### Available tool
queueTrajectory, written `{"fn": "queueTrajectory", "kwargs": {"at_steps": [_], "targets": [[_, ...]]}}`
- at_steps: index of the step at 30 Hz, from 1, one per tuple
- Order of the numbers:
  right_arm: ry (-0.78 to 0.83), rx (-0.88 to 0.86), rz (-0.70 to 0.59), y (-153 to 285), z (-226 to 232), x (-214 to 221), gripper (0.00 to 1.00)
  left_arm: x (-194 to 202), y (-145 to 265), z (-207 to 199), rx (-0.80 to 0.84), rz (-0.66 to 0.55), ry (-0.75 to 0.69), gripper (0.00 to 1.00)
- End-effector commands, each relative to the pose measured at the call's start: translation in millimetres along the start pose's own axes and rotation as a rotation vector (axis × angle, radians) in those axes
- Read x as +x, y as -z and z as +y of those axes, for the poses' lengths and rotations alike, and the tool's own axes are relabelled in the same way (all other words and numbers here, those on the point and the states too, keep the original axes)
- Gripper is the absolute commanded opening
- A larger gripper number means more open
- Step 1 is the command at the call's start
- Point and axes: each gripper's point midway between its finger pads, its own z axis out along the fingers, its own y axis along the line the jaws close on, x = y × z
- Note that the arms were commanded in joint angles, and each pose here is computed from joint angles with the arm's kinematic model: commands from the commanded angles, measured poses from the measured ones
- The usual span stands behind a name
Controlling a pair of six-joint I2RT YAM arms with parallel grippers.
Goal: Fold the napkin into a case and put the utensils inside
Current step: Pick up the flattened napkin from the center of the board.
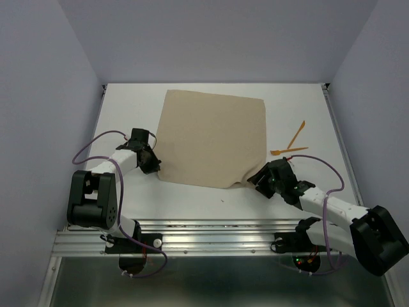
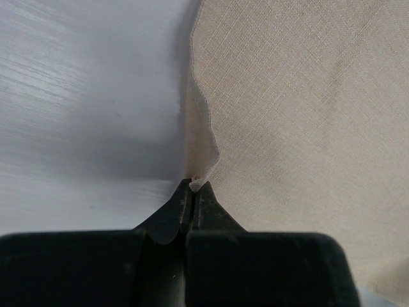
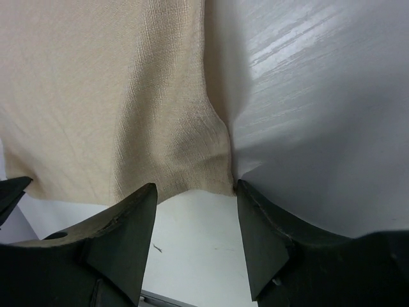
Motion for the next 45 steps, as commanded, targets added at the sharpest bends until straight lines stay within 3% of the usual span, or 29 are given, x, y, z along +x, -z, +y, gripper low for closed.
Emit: {"fn": "queueTrajectory", "kwargs": {"at_steps": [1,5,10,22,27,31,37,45], "targets": [[0.039,0.093,0.012,-8,-29,9,0.60,-5,4,-6,0.016,-0.015,-0.024,0.00],[0.076,0.058,0.034,-15,-20,12,0.58,-5,4,-7,0.017,-0.015,-0.024,0.00],[0.215,0.316,0.014,-20,-50,-1,0.55,-5,5,-8,0.018,-0.018,-0.026,0.00],[0.500,0.602,0.013,-27,-82,-2,0.58,-7,6,-9,0.020,-0.019,-0.025,0.00],[0.542,0.640,0.026,-35,-82,4,0.47,-7,5,-9,0.014,-0.017,-0.028,0.00],[0.535,0.633,0.035,-38,-82,7,0.30,-7,6,-10,0.016,-0.016,-0.031,0.00],[0.521,0.610,0.022,-34,-77,5,0.13,-7,5,-10,0.015,-0.017,-0.033,0.00],[0.475,0.526,-0.015,-2,-49,-7,0.10,-9,7,-9,0.009,-0.023,-0.031,0.00]]}}
